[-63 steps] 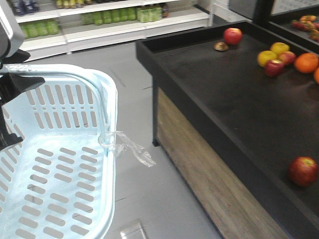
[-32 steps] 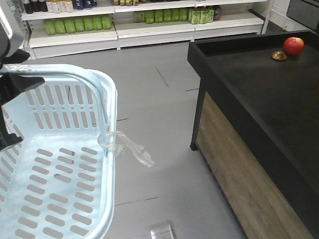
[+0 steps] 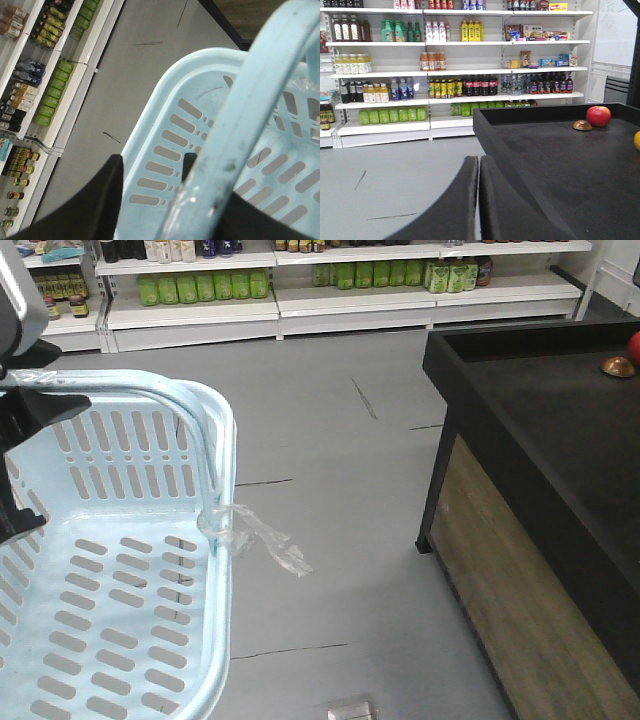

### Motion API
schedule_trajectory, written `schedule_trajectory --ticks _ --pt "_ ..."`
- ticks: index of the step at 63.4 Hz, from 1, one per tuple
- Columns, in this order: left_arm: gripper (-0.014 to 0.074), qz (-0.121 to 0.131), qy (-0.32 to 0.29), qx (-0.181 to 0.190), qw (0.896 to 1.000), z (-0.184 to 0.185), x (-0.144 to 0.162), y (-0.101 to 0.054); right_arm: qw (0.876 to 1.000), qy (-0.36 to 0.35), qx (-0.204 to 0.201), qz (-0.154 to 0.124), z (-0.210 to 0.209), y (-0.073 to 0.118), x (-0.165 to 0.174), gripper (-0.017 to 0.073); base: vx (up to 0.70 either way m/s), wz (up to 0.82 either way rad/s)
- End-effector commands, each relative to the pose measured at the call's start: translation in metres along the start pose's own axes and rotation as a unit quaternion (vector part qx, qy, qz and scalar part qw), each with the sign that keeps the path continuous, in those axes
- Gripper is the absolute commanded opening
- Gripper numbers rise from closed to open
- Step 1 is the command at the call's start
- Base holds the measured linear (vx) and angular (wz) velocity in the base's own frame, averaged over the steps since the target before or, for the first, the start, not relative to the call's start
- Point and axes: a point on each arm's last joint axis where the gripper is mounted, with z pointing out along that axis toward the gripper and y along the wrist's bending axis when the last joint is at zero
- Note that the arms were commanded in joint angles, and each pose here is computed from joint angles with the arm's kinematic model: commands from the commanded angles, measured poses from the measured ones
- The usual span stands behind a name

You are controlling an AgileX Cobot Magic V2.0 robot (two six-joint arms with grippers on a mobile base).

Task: Pick three apples into basket with both arms
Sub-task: 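Drive the base along the aisle carrying the basket in the left gripper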

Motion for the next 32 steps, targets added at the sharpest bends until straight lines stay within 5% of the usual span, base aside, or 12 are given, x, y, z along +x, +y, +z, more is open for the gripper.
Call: schedule_trajectory --ticks 1,32 --pt "-0.0006 -0.006 -0.048 -0.033 0.998 -0.0123 -0.0087 0.0107 0.999 -0.035 0.002 -0.005 -0.0006 -0.0001 -0.0021 -0.0009 0.03 0.13" --pt "-0.0006 -0.006 -0.048 -0.033 0.998 -0.0123 -0.0087 0.0107 0.999 -0.035 0.002 -0.005 -0.0006 -0.0001 -0.0021 -0.0009 0.03 0.07"
